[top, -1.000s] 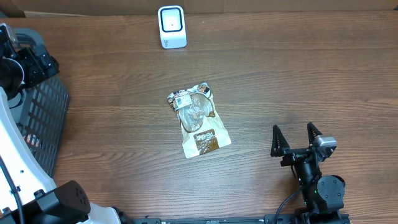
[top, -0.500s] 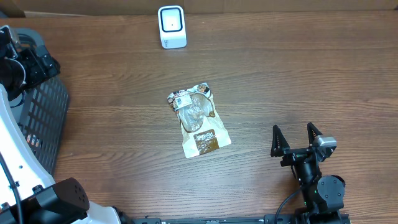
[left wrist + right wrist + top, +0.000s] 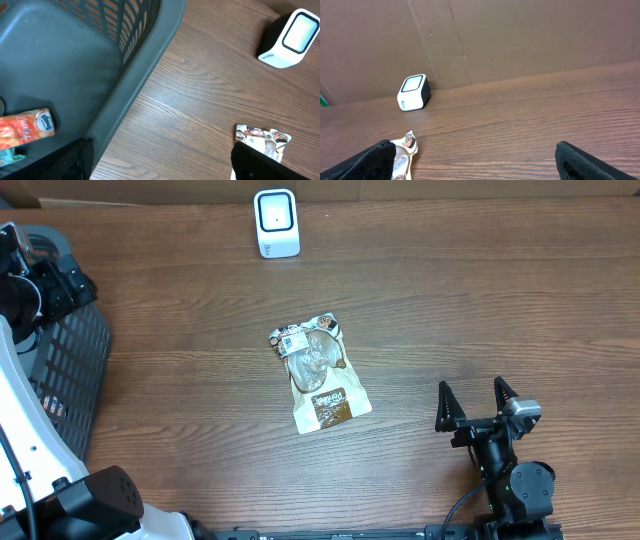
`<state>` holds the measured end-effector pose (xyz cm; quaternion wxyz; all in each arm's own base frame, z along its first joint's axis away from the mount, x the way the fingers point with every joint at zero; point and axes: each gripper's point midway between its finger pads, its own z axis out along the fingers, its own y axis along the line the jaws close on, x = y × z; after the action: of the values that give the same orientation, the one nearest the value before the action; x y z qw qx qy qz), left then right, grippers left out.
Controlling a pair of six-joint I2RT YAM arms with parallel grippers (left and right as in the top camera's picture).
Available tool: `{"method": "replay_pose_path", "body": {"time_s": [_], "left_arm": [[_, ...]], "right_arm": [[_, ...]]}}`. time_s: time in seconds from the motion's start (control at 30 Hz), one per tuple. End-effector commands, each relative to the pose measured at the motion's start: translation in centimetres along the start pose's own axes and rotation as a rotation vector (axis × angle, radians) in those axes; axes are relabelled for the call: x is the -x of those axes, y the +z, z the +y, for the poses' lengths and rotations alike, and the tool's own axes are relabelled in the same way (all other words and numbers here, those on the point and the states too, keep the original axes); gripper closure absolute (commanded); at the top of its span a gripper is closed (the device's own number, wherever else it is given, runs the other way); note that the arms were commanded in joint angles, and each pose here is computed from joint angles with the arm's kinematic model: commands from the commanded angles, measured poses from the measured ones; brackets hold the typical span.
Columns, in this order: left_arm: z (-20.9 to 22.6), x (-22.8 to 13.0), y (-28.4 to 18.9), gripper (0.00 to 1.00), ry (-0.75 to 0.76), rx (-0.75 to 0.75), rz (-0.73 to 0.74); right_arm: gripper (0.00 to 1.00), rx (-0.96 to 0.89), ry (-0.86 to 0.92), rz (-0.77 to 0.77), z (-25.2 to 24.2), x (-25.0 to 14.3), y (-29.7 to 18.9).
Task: Scan the item barcode
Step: 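Lower the left gripper into the basket onto the orange tissue pack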
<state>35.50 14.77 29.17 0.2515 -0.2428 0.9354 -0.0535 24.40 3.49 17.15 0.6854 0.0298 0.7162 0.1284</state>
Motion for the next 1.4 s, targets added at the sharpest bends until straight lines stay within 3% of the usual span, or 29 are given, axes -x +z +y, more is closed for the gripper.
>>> {"method": "replay_pose_path", "body": {"time_s": [0.0, 0.33, 0.53, 0.73, 0.9, 1.37], "left_arm": [[0.0, 0.3, 0.2, 0.07, 0.031, 0.014, -0.001], [-0.1, 2.8, -2.3, 0.00, 0.051, 0.012, -0.115], [4.6, 4.1, -4.2, 0.00, -0.138, 0.069, -0.181], [11.3, 1.3, -1.8, 0.00, -0.403, 0.245, -0.063], [14.9, -1.5, 2.3, 0.00, -0.509, 0.370, 0.041], [20.7, -6.1, 8.5, 0.09, -0.570, 0.587, 0.083]], "right_arm": [[0.00, -0.002, 0.000, -0.008, -0.1, -0.1, 0.0], [0.00, -0.002, 0.000, -0.008, -0.1, -0.1, 0.0], [0.00, -0.002, 0.000, -0.008, -0.1, -0.1, 0.0], [0.00, -0.002, 0.000, -0.008, -0.1, -0.1, 0.0], [0.00, -0.002, 0.000, -0.008, -0.1, -0.1, 0.0], [0.00, -0.002, 0.000, -0.008, -0.1, -0.1, 0.0]]}}
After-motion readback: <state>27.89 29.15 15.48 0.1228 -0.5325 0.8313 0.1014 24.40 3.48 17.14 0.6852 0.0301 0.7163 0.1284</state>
